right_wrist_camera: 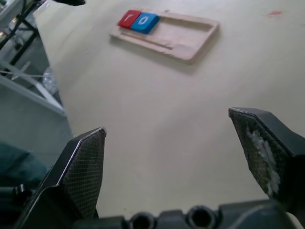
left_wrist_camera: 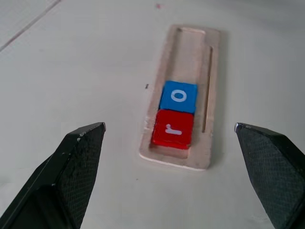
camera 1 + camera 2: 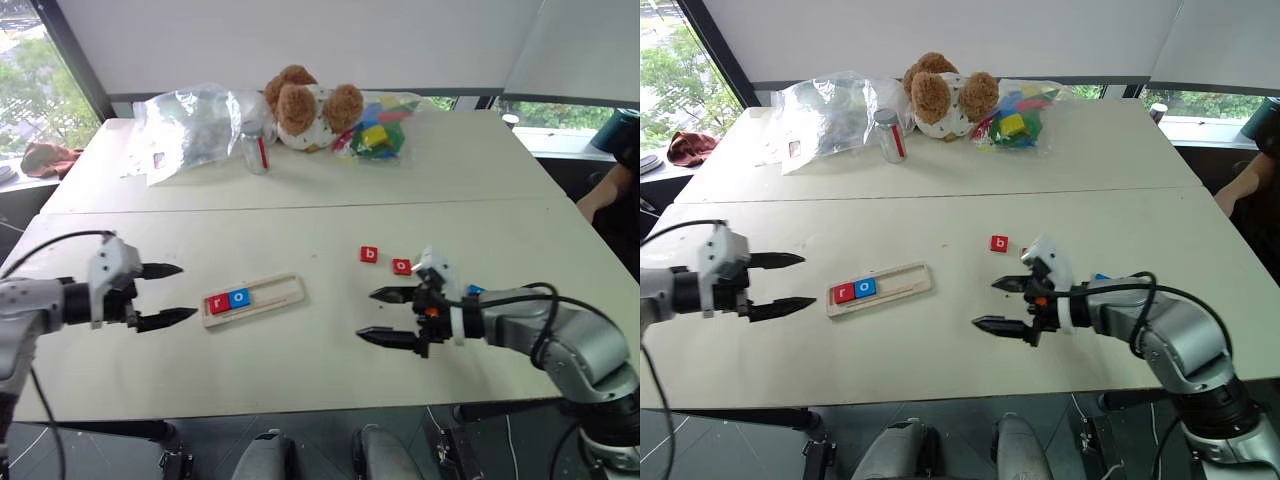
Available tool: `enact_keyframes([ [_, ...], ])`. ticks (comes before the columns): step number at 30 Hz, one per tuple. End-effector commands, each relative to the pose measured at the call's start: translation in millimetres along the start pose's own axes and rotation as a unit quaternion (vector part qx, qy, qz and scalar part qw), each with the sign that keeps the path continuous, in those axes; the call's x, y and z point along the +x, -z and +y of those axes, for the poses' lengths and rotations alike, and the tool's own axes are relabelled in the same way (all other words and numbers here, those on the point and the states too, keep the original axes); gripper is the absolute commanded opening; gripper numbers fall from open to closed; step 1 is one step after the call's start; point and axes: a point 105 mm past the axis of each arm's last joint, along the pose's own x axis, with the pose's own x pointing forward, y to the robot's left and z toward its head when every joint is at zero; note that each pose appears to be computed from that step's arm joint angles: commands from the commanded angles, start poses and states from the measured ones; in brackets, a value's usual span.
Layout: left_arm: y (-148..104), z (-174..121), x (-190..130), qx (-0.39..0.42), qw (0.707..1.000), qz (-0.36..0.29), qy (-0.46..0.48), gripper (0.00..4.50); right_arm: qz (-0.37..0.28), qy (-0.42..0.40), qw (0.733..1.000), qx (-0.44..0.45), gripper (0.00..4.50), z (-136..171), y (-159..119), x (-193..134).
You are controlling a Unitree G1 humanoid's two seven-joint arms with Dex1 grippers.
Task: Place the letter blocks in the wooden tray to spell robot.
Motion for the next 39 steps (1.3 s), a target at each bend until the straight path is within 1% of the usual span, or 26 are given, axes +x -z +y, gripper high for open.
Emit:
enact_keyframes([
  [1, -2.7, 2.7, 7.1, 0.033, 0.999, -0.004, 0.017, 4.50, -0.011, 0.003, 0.999, -0.035, 4.45, 5.4, -10.1, 6.9],
  [3, -2.6, 8.6, 13.0, 0.042, 0.999, -0.011, 0.008, 4.50, -0.013, 0.004, 0.999, -0.036, 4.45, 7.4, -9.5, 9.2],
  [6, 0.6, 8.7, 22.9, 0.049, 0.999, -0.015, 0.020, 4.50, -0.019, 0.008, 0.999, -0.034, 4.45, 8.9, -9.1, 11.0],
  [14, 25.8, 9.4, 44.1, 0.046, 0.997, 0.011, 0.060, 4.50, -0.013, 0.024, 0.999, -0.038, 4.45, 4.7, -7.4, 5.1],
  [20, 36.3, 0.9, 47.9, 0.034, 0.996, 0.022, 0.085, 4.50, -0.011, 0.043, 0.998, -0.036, 4.45, 0.9, -4.6, -0.6],
  [24, 40.0, -1.8, 48.3, 0.041, 0.995, 0.029, 0.087, 4.50, -0.015, 0.051, 0.998, -0.035, 4.45, -0.4, -4.6, -0.6],
  [29, 53.5, -5.6, 46.8, 0.048, 0.994, 0.051, 0.083, 4.50, -0.017, 0.060, 0.998, -0.033, 4.45, -4.2, -4.1, -0.6],
  [30, 54.8, -5.3, 46.7, 0.047, 0.994, 0.051, 0.081, 3.95, -0.018, 0.062, 0.997, -0.033, 4.50, -5.3, -4.1, -0.7],
  [31, 55.4, -4.7, 46.7, 0.045, 0.995, 0.050, 0.077, 3.66, -0.018, 0.064, 0.997, -0.033, 4.50, -6.3, -4.0, -1.0],
  [32, 55.9, -4.6, 46.6, 0.044, 0.995, 0.049, 0.076, 3.22, -0.018, 0.066, 0.997, -0.033, 4.50, -7.2, -4.1, -1.4],
  [33, 56.1, -5.2, 46.9, 0.044, 0.995, 0.050, 0.078, 3.09, -0.018, 0.069, 0.997, -0.033, 4.50, -8.4, -3.8, -2.3],
  [36, 51.2, -6.5, 49.6, 0.050, 0.994, 0.045, 0.083, 3.10, -0.022, 0.084, 0.996, -0.028, 4.50, -13.5, -2.8, -5.7],
  [39, 35.5, -5.3, 54.7, 0.073, 0.992, 0.033, 0.097, 3.10, -0.038, 0.120, 0.992, -0.015, 4.50, -25.2, -4.0, -14.2],
])
